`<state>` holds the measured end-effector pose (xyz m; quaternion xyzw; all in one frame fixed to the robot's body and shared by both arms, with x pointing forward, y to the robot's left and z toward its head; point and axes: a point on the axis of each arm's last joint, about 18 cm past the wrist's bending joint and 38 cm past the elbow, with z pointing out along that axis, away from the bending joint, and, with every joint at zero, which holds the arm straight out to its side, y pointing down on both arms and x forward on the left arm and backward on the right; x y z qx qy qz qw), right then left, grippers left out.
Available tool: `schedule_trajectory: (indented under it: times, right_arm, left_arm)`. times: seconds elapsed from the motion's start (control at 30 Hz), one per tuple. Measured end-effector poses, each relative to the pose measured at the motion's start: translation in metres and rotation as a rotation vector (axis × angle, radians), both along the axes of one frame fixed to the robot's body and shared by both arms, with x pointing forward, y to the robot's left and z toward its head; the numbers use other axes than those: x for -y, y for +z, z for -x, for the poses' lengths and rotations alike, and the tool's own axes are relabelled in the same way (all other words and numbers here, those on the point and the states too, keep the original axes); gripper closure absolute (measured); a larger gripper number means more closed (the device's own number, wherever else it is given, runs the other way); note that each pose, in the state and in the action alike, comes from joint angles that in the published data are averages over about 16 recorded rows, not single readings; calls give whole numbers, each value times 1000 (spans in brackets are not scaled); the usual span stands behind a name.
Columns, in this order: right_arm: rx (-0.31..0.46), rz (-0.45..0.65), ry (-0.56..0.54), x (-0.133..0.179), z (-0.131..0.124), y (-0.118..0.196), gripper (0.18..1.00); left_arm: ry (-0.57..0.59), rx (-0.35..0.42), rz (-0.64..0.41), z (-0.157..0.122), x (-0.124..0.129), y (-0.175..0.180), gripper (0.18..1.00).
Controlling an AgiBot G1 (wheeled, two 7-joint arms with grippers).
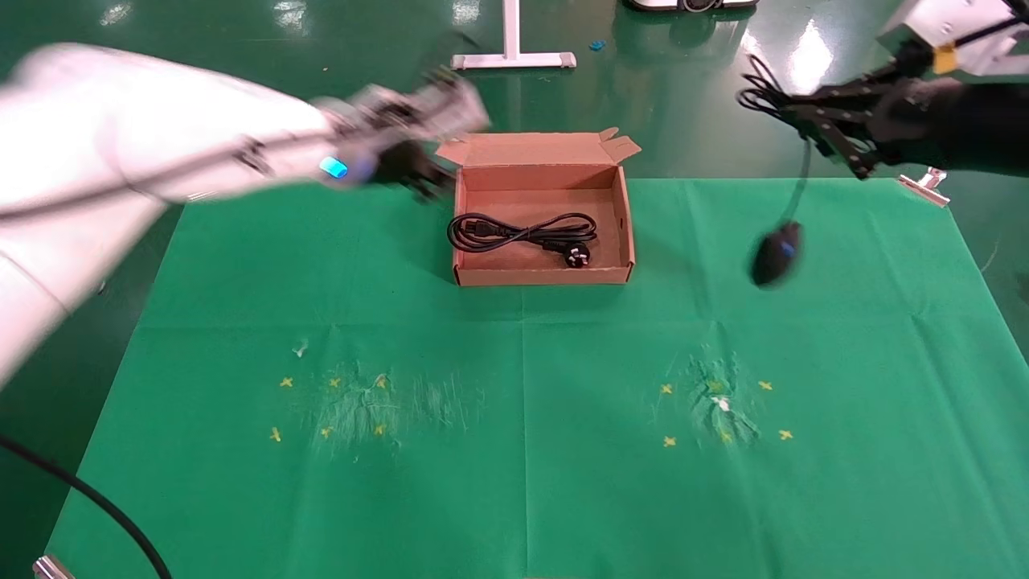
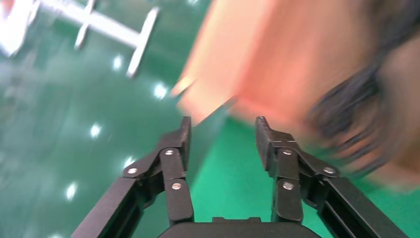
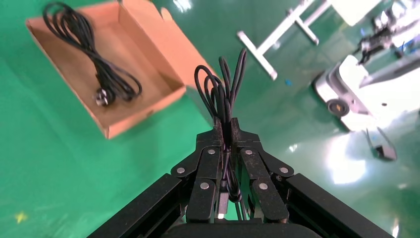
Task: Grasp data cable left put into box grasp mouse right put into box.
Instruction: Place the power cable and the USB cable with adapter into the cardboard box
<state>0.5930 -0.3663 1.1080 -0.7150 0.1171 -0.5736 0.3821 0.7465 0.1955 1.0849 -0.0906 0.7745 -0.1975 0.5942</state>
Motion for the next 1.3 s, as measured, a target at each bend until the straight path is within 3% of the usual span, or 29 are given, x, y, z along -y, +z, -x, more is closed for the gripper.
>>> schedule_trajectory:
  times: [0.2, 0.37, 0.57, 0.8, 1.0, 1.3]
  right_arm:
    - [63, 46, 63, -41, -16, 16, 976]
    - [113, 93, 126, -86, -34, 26, 976]
    - [132, 150, 206, -143, -54, 25, 977]
    - [97, 205, 265, -190, -69, 10, 977]
    - [57, 245, 246, -205, -82, -9, 977]
    - [24, 271, 173, -203, -101, -36, 977]
  left_arm:
    - [118, 22, 27, 13, -55, 26, 615]
    - [177, 36, 24, 27, -79, 32, 503]
    - [199, 48, 23, 38, -80, 29, 379]
    - [211, 61, 27, 45, -78, 25, 267]
    - [216, 67, 28, 48, -77, 24, 214]
    - [220, 72, 26, 49, -77, 23, 186]
